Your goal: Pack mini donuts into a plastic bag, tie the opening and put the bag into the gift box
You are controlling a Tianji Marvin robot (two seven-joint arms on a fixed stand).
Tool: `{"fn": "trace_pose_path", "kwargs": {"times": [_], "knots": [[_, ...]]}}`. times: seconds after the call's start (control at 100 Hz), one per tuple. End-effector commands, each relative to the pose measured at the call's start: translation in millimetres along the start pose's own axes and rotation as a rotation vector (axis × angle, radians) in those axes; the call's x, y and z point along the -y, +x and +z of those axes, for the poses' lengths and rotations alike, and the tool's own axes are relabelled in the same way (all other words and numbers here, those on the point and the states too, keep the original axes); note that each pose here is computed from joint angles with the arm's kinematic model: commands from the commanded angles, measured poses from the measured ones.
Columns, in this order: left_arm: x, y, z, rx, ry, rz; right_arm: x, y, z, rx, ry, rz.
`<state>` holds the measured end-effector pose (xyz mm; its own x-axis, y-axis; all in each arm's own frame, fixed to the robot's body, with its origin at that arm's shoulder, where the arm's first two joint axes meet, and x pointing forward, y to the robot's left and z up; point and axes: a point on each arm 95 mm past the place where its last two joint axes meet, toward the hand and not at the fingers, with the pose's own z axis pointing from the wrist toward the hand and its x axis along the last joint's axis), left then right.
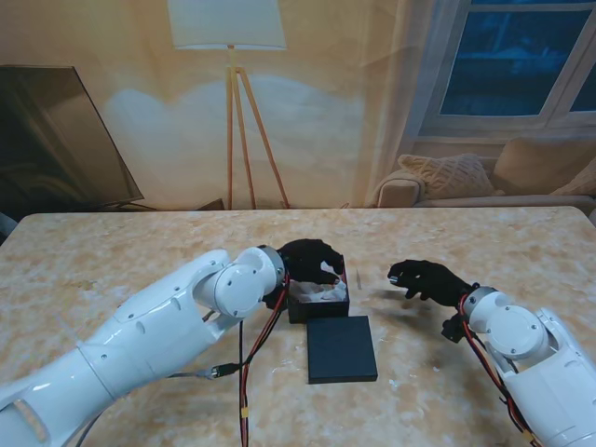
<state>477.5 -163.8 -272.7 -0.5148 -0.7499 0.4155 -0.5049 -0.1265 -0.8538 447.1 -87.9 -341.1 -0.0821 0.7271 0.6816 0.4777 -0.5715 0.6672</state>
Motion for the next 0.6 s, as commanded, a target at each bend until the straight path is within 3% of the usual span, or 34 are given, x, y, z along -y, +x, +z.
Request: {"fn": "trace_pose_path", "kwargs": {"times": [0.0,0.27,0.59], "knots": [[-5.8,7.4,-3.0,-0.024,-0.006,-0.008,7.1,0.2,-0.5,-0.001,0.022,0.003],[-13.9,14.6,-20.0,-0.064,-0.008,-0.04,8.2,0.8,0.0,-0.001,0.03,0.006],[-32.1,-0.2,-56.8,-0.033,0.001,-0.062,14.6,11.5,4.0,0.028,0.062,0.003]]}}
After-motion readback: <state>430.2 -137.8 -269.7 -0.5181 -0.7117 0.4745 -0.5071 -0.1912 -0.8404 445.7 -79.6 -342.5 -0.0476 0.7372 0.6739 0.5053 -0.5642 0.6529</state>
